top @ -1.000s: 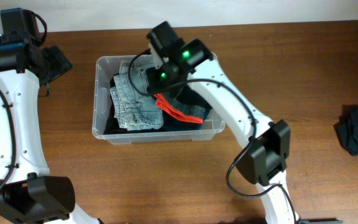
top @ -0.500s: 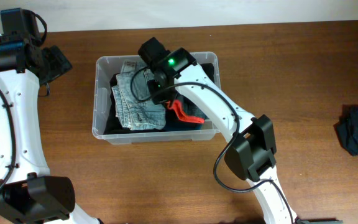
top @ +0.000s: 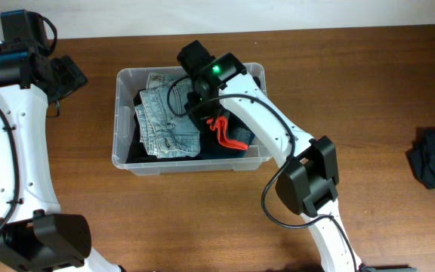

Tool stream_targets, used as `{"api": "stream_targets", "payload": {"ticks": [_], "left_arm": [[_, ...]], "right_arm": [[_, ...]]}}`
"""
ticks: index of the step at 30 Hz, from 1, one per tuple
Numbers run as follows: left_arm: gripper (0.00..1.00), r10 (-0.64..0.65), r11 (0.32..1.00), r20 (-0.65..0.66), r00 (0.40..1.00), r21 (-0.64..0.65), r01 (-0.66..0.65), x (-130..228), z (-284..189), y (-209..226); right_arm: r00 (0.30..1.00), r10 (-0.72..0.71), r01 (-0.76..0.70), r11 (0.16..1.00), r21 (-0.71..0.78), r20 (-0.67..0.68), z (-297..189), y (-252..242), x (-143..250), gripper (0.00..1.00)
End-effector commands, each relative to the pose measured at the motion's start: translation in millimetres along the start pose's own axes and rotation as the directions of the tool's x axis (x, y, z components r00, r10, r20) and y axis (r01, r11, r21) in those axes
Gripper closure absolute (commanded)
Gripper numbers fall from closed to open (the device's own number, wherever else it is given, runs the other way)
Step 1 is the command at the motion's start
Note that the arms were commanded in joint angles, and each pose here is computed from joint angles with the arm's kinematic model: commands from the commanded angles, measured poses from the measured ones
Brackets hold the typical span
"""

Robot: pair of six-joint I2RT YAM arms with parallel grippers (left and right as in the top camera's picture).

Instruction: Pack container

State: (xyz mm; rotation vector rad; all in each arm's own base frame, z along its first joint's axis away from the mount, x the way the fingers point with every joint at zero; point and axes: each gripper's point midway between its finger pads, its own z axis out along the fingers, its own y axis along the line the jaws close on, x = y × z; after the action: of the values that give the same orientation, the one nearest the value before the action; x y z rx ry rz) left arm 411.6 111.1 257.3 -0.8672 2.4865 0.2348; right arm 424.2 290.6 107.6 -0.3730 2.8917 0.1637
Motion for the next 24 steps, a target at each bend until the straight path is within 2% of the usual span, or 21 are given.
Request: {"api": "stream_targets", "payload": {"ticks": [1, 7, 12, 18, 21, 24], "left_arm": [[0.01, -0.019, 1.000, 0.023, 1.000, 0.005, 0.019, -3.9, -9.4, 3.2], [0.01, -0.019, 1.000, 0.023, 1.000, 0.005, 0.019, -3.9, -9.4, 3.2], [0.01, -0.019, 1.000, 0.023, 1.000, 0.005, 0.019, -3.9, -9.4, 3.2], [0.01, -0.019, 1.000, 0.023, 1.000, 0.005, 0.019, -3.9, -9.4, 3.2], [0.01, -0.019, 1.000, 0.023, 1.000, 0.005, 0.019, -3.9, -9.4, 3.2], [0.01, -0.019, 1.000, 0.023, 1.000, 0.005, 0.019, -3.9, -9.4, 3.2]], "right_arm": [[0.998, 0.003, -0.004, 1.000, -0.014, -0.069, 21.7, 7.0, 12.9, 0.96], [0.999, -0.004, 0.003, 1.000, -0.009, -0.036, 0.8, 8.1, 9.6, 0.96], [0.992, 0.020, -0.024, 0.999, 0.030, 0.125, -68.9, -11.2, -16.4, 0.96], [0.945, 0.074, -0.100, 0.993, 0.067, 0.318, -152.6, -47.4, -39.2, 0.94], [0.933, 0.114, -0.146, 0.987, 0.070, 0.342, -163.7, -70.1, -43.7, 0.95], [0.938, 0.148, -0.184, 0.979, 0.089, 0.314, -152.8, -91.0, -43.8, 0.94]]}}
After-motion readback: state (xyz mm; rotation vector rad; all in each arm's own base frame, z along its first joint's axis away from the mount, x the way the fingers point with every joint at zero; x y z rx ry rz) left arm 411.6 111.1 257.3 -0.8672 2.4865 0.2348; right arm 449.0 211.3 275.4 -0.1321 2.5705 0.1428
